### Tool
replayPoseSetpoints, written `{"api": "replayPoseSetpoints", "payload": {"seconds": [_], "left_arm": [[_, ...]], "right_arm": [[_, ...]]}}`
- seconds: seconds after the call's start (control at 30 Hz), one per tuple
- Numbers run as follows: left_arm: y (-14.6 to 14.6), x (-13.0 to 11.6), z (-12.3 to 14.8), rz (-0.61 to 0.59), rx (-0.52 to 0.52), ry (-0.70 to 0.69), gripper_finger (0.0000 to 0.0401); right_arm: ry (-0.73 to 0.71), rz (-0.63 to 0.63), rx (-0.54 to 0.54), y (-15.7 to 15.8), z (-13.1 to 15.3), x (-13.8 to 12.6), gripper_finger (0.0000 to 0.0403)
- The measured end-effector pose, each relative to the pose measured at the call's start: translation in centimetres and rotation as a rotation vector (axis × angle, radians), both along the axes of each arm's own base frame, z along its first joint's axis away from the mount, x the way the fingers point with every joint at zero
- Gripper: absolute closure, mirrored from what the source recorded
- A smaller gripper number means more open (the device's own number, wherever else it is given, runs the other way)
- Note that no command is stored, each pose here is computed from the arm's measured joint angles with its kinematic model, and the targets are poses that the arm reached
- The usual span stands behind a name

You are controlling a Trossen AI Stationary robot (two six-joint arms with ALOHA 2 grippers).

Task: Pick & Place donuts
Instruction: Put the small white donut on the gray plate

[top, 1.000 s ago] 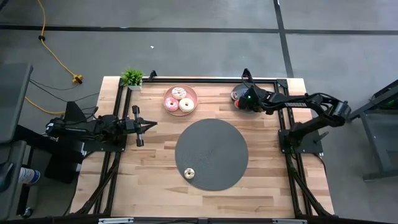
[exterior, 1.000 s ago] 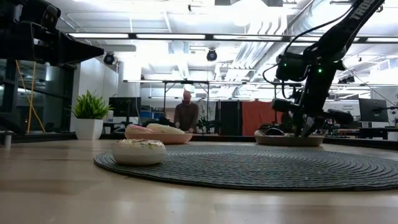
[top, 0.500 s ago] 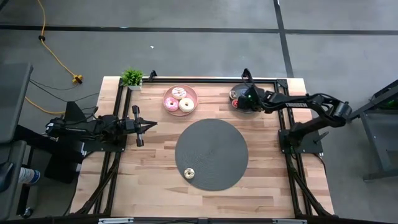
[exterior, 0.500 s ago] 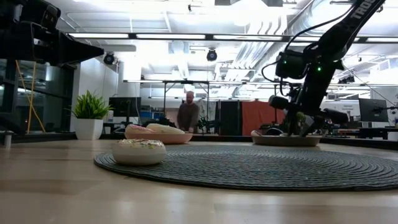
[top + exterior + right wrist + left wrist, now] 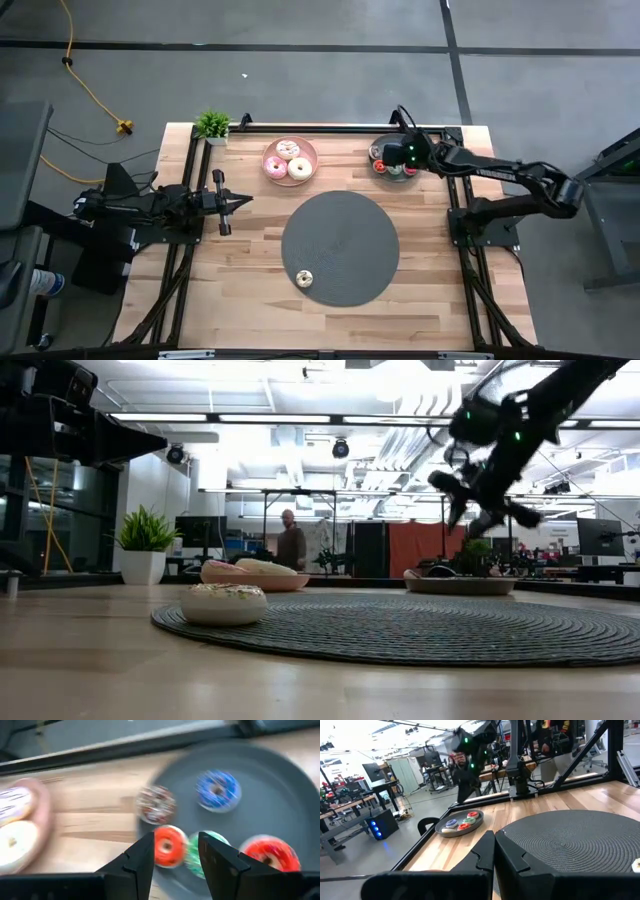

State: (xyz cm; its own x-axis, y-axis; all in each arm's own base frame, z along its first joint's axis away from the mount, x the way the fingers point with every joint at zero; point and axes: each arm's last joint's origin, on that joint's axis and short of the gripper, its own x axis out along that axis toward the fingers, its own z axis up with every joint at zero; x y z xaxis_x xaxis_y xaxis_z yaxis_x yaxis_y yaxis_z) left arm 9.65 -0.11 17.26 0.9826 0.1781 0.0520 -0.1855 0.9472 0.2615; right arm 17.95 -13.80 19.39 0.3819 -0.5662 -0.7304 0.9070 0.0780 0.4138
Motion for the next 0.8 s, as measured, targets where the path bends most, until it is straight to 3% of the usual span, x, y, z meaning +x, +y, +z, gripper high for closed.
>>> {"api": "replayPoseSetpoints", "payload": {"seconds": [0.23, 0.47, 0.6, 0.8], "left_arm": [[0.0, 0.0, 0.0, 0.000, 0.000, 0.000, 0.0401], [0.0, 0.0, 0.0, 0.000, 0.000, 0.000, 0.0401], [0.0, 0.0, 0.0, 0.000, 0.000, 0.000, 0.0401], [0.0, 0.0, 0.0, 0.000, 0.000, 0.000, 0.0401]], "right_arm": [[0.060, 0.254, -0.140, 1.0, 6.1, 2.7, 0.0260], [0.102, 0.560, -0.203, 5.6, 10.9, 5.1, 0.0261], [0.076, 0.736, -0.182, 9.0, 11.6, 6.4, 0.0259], [0.039, 0.981, 0.002, 13.9, 10.3, 9.4, 0.0259]]}}
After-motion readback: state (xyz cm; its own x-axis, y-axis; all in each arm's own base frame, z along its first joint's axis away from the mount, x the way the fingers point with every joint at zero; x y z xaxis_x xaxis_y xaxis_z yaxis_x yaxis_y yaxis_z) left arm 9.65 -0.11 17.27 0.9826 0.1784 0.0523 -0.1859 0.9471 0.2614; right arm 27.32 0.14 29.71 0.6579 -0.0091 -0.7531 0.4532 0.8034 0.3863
